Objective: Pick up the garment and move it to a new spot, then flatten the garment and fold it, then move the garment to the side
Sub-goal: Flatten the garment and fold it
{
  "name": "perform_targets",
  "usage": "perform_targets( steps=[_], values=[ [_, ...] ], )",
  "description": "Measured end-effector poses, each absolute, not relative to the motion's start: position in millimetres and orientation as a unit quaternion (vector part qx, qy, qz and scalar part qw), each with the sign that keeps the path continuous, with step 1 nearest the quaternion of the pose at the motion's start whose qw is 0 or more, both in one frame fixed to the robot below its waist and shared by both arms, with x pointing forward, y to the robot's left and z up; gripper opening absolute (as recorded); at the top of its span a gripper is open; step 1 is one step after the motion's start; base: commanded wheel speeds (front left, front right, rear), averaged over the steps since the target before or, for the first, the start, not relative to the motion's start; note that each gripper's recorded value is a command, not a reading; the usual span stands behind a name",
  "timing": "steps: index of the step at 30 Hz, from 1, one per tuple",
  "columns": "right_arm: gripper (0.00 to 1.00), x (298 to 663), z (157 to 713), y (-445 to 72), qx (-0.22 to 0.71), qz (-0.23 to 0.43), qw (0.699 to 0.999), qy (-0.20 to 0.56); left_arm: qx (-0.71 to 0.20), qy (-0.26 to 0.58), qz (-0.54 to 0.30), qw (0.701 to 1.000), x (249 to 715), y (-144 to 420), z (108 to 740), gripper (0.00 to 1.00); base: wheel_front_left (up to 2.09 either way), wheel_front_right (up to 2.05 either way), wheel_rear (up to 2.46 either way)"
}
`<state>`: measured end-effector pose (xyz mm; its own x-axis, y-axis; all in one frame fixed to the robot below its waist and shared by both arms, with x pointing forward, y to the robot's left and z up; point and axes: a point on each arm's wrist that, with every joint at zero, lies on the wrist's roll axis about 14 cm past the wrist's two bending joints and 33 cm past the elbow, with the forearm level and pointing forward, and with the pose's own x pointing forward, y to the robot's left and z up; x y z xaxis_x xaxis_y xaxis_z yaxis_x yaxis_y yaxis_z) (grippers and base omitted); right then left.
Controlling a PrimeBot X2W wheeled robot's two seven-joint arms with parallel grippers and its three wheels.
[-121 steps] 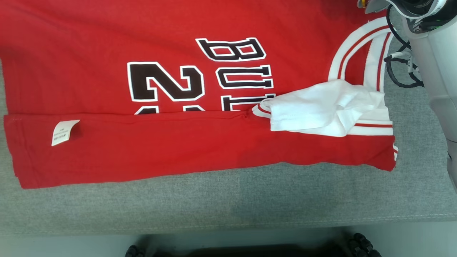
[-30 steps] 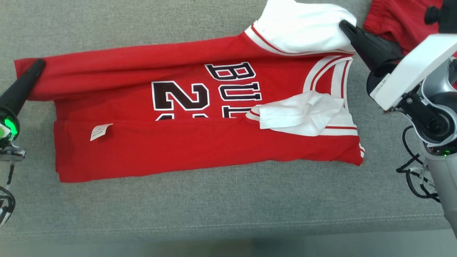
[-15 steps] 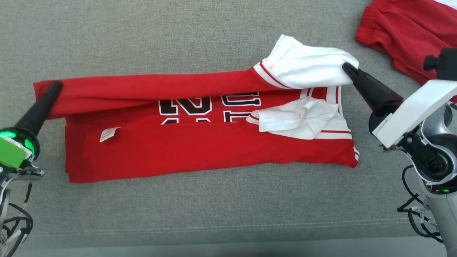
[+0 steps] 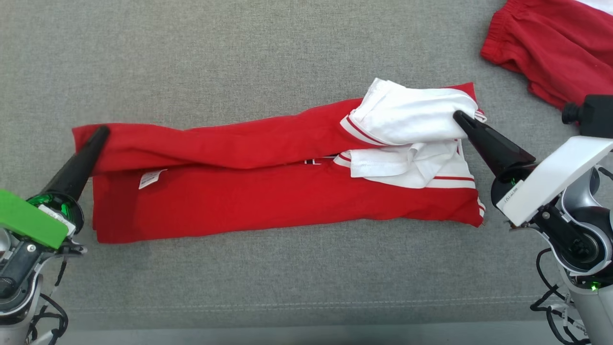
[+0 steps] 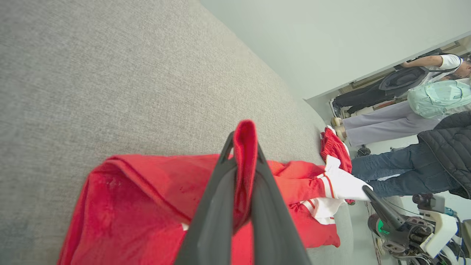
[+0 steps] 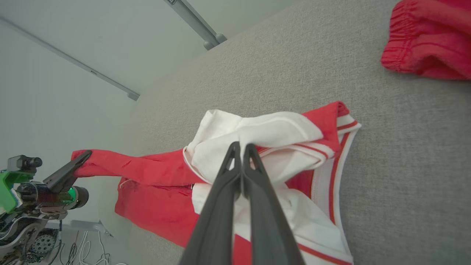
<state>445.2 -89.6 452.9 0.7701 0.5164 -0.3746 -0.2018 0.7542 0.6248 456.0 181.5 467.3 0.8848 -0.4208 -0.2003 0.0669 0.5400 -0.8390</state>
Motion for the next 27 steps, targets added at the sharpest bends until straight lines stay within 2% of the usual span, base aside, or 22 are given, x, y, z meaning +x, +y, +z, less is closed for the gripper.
perform_targets(
  steps=[21,27],
  values=[
    [0.0,436,471,-96,0.288,0.198,0.903,0.25,-0.455,0.197,-0.122,0.86,434,186,459,0.0,0.0,0.0,0.0],
    [0.0,419,455,-97,0.287,0.196,0.892,0.29,-0.456,0.202,-0.119,0.859,430,186,455,0.0,0.0,0.0,0.0]
  ],
)
